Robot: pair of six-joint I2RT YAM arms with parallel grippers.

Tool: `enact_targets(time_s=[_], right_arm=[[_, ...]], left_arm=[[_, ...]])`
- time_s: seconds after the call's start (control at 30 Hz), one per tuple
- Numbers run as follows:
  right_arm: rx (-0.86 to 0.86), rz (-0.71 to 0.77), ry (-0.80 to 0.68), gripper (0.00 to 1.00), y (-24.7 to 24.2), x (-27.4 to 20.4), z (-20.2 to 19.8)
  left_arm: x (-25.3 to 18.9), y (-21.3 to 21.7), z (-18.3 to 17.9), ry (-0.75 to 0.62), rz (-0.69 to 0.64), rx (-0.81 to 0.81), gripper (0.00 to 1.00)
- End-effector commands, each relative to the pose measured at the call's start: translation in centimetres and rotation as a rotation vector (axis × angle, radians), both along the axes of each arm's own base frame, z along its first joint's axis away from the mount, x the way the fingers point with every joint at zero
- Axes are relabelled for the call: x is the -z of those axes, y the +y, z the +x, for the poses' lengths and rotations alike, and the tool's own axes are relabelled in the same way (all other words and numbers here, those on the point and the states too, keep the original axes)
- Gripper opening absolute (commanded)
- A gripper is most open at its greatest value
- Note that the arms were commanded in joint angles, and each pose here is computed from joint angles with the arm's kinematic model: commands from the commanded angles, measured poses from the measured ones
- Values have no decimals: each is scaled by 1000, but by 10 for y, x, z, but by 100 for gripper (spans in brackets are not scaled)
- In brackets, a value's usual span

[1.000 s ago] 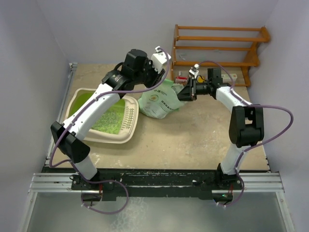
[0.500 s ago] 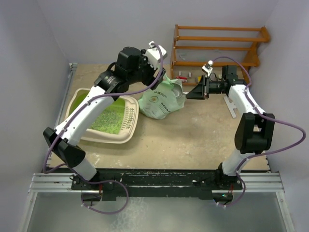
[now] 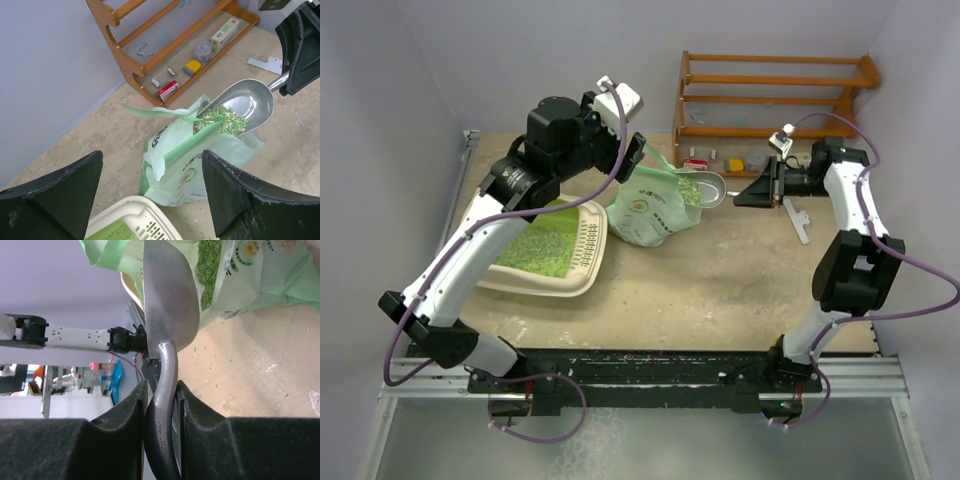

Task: Fill the litter box with clean litter
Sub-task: 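Scoop the cat litter from the cat litter bag, then pour the cat litter into the litter box.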

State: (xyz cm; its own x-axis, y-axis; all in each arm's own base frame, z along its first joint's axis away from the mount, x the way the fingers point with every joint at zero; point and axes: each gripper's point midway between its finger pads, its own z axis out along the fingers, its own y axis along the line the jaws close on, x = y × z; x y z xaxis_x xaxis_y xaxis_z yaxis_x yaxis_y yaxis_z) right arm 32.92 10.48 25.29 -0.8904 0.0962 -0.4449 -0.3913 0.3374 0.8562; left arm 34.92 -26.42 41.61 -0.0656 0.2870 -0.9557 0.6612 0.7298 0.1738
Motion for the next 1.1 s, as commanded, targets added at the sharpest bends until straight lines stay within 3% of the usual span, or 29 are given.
enact_targets(time_s=[0.0,1.07], right_arm=[[-28,93,-8,0,-3,-21,-17],[87,190,69,0,-34,-19,-15]], left_arm=[[-17,4,-1,-39,-50,-23,77],[-53,31,-35,-105,-158,-45,82]])
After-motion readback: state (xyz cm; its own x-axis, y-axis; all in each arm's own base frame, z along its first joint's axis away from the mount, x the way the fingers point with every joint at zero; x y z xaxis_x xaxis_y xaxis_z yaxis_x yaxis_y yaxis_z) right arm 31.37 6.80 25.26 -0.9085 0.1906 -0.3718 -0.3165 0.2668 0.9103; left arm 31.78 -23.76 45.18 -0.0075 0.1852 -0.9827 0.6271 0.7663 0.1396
